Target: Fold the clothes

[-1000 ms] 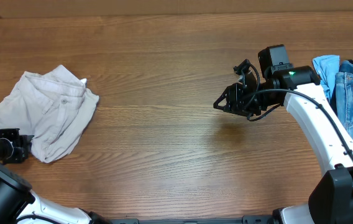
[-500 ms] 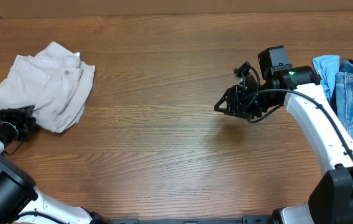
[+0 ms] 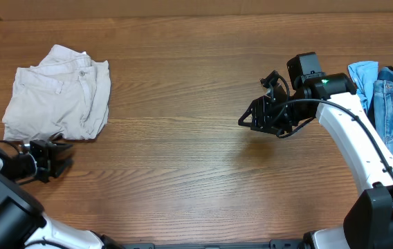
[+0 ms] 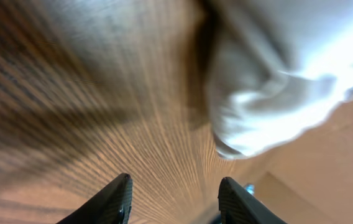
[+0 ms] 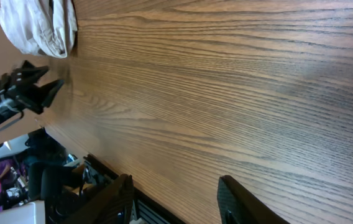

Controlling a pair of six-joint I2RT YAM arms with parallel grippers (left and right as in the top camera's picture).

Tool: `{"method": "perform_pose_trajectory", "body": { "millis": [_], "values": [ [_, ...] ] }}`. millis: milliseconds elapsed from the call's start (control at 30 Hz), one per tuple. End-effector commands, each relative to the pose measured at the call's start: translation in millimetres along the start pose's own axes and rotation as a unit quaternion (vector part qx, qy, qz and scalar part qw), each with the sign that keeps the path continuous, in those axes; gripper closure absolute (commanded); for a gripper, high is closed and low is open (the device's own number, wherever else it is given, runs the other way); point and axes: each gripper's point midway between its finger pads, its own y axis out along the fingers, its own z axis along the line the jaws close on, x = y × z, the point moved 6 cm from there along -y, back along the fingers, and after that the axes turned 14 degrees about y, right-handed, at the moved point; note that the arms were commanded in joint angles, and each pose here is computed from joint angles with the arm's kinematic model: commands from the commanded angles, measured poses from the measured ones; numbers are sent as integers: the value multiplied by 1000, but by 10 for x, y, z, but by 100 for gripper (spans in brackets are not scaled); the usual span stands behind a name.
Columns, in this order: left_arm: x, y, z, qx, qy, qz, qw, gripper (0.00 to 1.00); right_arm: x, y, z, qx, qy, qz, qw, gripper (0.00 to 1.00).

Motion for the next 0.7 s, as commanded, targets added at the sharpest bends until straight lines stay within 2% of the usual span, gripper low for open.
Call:
{"method": "perform_pose_trajectory", "body": {
  "millis": [0,67,100,200,300,400,500,667],
  "values": [
    [-41,-490,-413,43,139,-81,986,50,-11,-92,54,5,-16,-17,1000,52],
    [-70,-705,-599,66,175,-123,975,54,-10,-92,54,5,-16,-17,1000,52],
    [-76,-809,-700,78,197,-147,966,61,-10,-92,54,5,-16,-17,1000,52],
    [-30,-1089,-1010,128,265,-233,927,96,-5,-92,57,6,-17,-18,1000,52],
    [116,-1192,-1199,225,316,-307,869,96,-1,-93,59,6,-15,-19,1000,51],
    [275,-1017,-1274,281,360,-309,834,96,-3,-93,58,6,-13,-19,1000,50],
    [505,-649,-1193,293,385,-275,831,96,-18,-92,51,4,-9,-15,1000,48],
    [814,-117,-695,319,347,-209,857,96,-73,-91,22,-2,4,-2,1000,48]
  ]
}}
